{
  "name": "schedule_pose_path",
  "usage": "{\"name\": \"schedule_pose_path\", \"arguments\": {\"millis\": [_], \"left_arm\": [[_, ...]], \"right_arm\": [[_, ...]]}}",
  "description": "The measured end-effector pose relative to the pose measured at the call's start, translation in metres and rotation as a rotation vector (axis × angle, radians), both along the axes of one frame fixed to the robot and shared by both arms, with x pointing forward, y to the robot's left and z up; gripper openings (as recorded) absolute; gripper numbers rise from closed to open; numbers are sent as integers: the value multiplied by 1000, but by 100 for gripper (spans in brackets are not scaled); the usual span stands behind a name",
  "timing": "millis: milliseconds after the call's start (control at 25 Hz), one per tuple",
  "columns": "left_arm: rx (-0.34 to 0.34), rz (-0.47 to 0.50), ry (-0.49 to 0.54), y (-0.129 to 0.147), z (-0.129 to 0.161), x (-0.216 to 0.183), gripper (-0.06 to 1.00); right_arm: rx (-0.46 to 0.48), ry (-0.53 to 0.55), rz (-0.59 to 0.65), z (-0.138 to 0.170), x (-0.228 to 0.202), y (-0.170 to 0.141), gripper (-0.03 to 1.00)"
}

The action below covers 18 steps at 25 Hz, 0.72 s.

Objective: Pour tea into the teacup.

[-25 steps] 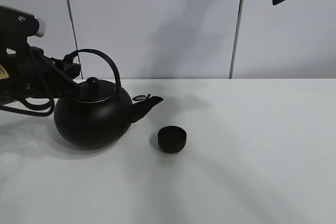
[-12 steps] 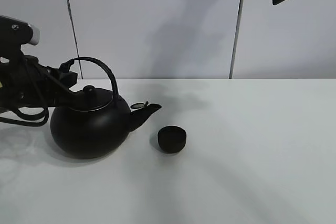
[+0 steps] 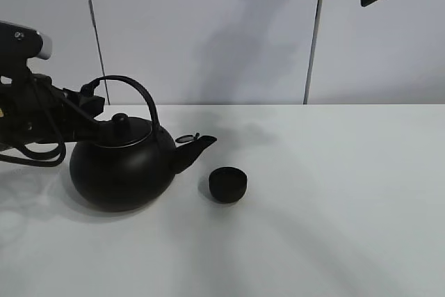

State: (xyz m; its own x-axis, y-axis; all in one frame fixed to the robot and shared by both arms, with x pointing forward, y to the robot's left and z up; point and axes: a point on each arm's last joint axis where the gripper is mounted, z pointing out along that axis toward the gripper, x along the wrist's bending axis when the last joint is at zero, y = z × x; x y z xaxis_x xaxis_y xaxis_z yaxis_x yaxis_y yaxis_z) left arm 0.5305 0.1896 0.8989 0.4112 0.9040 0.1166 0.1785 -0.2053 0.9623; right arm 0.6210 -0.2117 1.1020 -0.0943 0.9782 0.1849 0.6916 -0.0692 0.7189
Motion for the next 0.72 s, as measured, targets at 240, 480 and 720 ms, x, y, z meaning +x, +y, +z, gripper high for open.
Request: {"name": "schedule_pose_path", "arguments": {"millis": [240, 480, 720], "left_arm": [[-8, -14, 10, -1, -1, -1, 10], [-4, -41, 15, -4, -1, -2, 14], [-43, -41, -35, -5, 7, -1, 29]], "right_arm": [[0, 0, 0, 0, 0, 0, 61], [0, -1, 0, 0, 0, 0, 61], [0, -1, 0, 0, 0, 0, 61]]}}
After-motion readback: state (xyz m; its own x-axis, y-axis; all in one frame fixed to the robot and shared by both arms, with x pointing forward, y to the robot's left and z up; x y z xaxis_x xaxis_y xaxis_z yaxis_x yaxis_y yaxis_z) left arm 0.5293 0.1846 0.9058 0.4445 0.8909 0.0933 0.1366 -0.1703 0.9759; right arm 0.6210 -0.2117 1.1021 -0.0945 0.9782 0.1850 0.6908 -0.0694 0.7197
